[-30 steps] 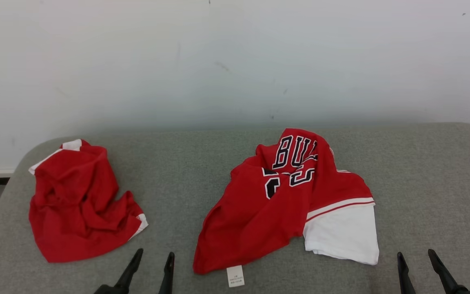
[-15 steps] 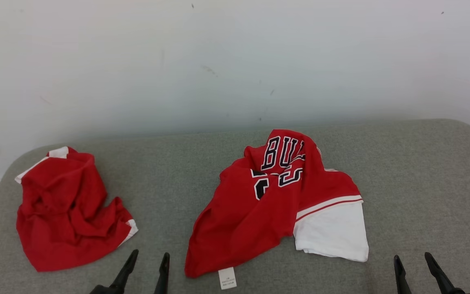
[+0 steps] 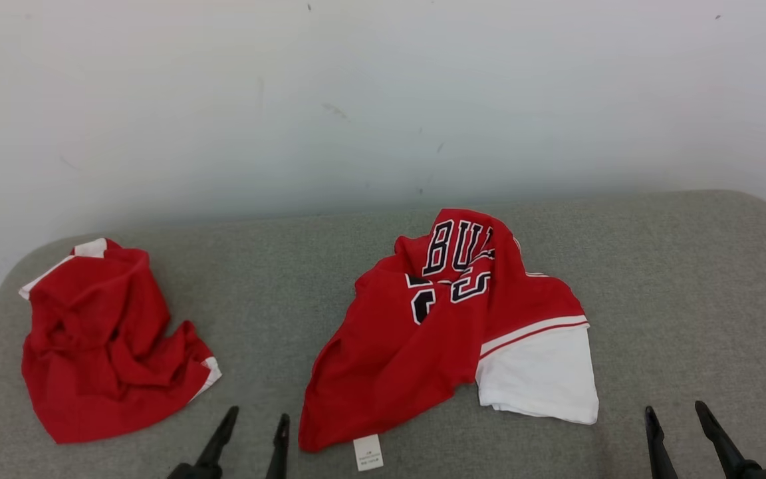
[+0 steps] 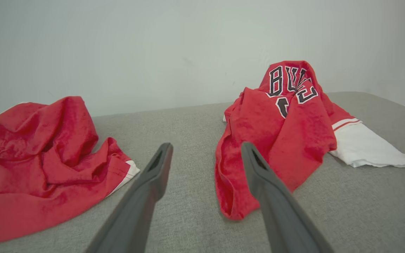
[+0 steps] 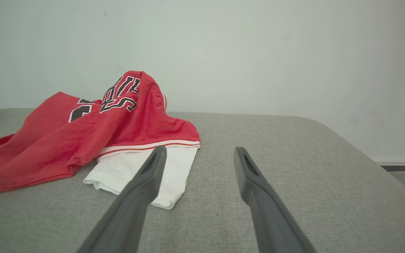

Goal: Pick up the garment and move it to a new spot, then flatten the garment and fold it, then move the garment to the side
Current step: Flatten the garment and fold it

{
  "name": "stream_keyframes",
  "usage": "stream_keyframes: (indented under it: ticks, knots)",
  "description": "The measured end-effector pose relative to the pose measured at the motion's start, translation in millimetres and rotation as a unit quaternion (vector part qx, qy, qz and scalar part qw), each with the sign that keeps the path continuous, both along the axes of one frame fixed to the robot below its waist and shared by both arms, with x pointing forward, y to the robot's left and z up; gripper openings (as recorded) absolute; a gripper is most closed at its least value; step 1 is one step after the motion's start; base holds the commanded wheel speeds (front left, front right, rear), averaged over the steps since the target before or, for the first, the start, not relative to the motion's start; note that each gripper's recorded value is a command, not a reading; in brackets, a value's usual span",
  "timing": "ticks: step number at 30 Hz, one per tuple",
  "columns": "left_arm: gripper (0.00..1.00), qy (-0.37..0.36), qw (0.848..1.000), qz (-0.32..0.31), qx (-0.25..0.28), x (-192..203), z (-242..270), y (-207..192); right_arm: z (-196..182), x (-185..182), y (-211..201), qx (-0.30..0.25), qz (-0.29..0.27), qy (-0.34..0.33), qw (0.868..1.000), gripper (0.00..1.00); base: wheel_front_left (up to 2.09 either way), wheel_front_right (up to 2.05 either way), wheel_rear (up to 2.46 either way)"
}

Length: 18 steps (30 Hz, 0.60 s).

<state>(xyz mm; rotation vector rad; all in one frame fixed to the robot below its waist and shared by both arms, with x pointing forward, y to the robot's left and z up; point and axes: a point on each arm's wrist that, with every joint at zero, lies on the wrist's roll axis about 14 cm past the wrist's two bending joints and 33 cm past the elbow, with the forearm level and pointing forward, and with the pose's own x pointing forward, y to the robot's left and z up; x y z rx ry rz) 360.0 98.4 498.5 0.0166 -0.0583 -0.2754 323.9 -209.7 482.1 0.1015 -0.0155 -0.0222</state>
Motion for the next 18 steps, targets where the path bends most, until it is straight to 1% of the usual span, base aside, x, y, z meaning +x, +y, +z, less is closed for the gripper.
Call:
stream_keyframes:
  ticks: [2,4,6,9,11,13,18]
  knots:
    - [1.00,0.005,1.000,-0.016,0.017,0.1,-5.7,-9.5,2.4,4.2,0.1,-0.002,0.003,-0.002,1.000,1.00,0.00,0.00,0.00]
    - [1.00,0.017,0.999,-0.036,0.033,-0.1,-13.5,-20.1,0.5,11.1,2.0,-0.006,0.012,0.014,1.000,1.00,0.00,0.00,0.00]
    - [1.00,0.035,0.997,-0.056,0.051,2.7,-18.9,-31.3,-1.5,19.2,3.0,-0.007,0.018,0.037,0.999,1.00,0.00,0.00,0.00]
    - [1.00,0.075,0.990,-0.082,0.082,1.5,-35.9,-44.5,-12.3,28.7,7.5,-0.006,0.031,0.090,0.995,1.00,0.00,0.00,0.00]
    - [1.00,0.106,0.983,-0.098,0.109,0.3,-50.5,-48.5,-27.1,31.0,11.6,-0.013,0.043,0.141,0.989,1.00,0.00,0.00,0.00]
    - [1.00,0.141,0.976,-0.110,0.124,-1.8,-65.0,-51.9,-41.5,30.6,17.4,-0.022,0.057,0.185,0.981,1.00,0.00,0.00,0.00]
    - [1.00,0.165,0.965,-0.129,0.157,14.6,-70.9,-59.5,-57.0,41.9,28.8,-0.043,0.086,0.249,0.964,1.00,0.00,0.00,0.00]
